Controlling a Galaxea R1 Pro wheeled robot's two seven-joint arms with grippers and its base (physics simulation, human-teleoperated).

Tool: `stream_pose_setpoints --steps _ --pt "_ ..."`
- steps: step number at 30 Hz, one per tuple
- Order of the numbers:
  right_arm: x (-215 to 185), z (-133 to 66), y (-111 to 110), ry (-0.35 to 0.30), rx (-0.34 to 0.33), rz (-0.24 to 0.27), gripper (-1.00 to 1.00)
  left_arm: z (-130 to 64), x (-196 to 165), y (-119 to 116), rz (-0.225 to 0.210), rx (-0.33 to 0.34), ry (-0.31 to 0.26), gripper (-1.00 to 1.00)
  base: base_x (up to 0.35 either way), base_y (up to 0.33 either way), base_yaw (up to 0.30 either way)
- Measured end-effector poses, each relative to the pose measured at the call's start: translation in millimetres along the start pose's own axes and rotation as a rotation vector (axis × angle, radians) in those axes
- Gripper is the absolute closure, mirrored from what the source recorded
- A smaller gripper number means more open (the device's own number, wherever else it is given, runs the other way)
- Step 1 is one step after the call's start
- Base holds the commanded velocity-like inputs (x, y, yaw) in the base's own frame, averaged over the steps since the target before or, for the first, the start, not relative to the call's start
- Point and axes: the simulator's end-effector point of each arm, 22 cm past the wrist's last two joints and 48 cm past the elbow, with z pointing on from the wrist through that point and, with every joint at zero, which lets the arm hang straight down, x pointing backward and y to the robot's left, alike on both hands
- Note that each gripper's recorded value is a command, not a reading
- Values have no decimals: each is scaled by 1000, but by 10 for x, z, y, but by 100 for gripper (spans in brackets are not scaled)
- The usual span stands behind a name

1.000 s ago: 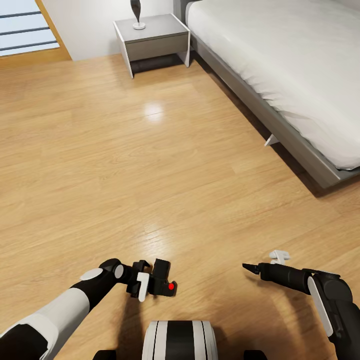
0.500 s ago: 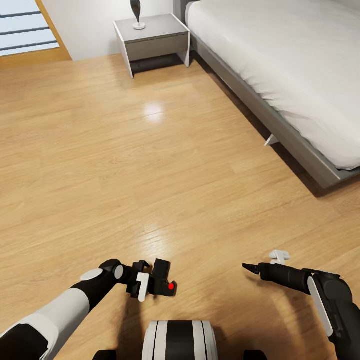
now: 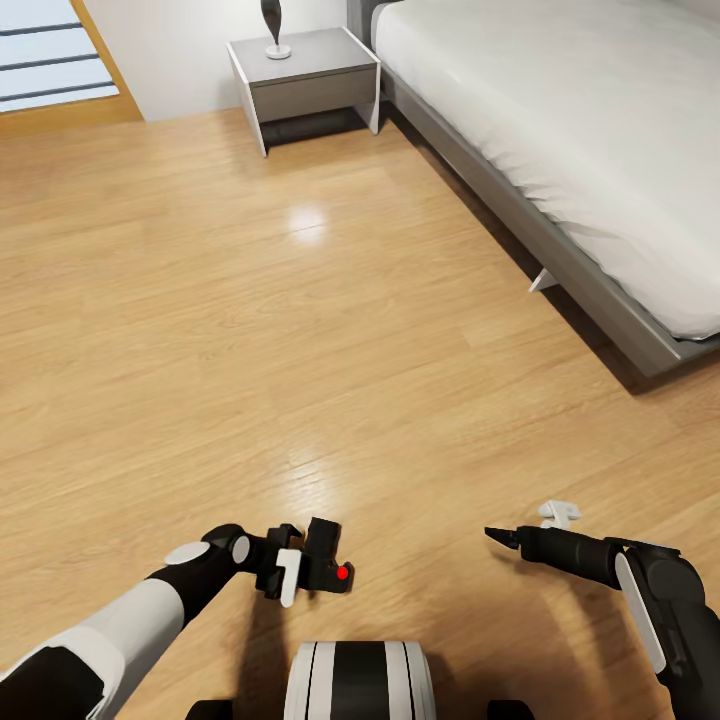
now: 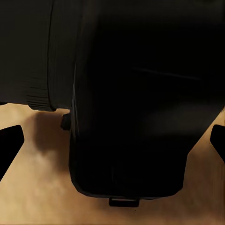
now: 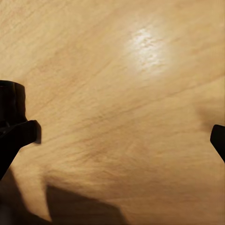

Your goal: Attach the digital camera to the camera tripod in the bedroom.

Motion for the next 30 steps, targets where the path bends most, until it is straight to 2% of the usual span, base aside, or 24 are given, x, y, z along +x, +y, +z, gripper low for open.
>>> stream_pose_setpoints --steps 30 --pt "0 1 4 0 -1 0 -100 69 -19 -85 -16 6 1 -100 0 0 0"
